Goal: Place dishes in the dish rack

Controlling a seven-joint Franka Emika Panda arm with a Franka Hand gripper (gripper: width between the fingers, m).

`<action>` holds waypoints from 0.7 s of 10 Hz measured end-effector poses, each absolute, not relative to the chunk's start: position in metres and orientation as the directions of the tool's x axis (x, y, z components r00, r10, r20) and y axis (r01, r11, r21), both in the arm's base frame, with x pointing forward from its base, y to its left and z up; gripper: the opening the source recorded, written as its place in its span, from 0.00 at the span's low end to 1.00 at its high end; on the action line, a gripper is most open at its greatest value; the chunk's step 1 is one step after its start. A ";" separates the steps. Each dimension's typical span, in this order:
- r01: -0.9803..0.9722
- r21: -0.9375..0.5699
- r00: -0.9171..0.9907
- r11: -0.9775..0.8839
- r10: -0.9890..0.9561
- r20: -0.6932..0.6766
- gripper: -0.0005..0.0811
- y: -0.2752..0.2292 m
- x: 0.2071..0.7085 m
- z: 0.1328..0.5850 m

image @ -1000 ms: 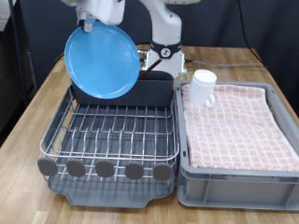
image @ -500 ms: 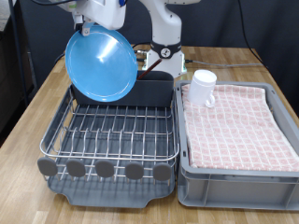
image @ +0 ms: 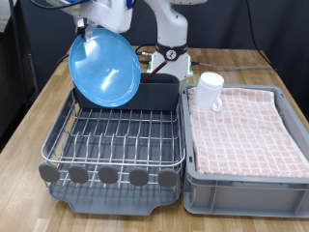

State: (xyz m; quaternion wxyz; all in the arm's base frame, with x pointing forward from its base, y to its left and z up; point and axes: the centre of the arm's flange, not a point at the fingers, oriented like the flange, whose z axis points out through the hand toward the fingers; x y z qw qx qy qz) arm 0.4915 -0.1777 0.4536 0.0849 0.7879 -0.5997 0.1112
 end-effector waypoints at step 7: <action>-0.888 0.030 0.444 -0.460 -0.837 0.318 0.04 -0.189 0.500 0.432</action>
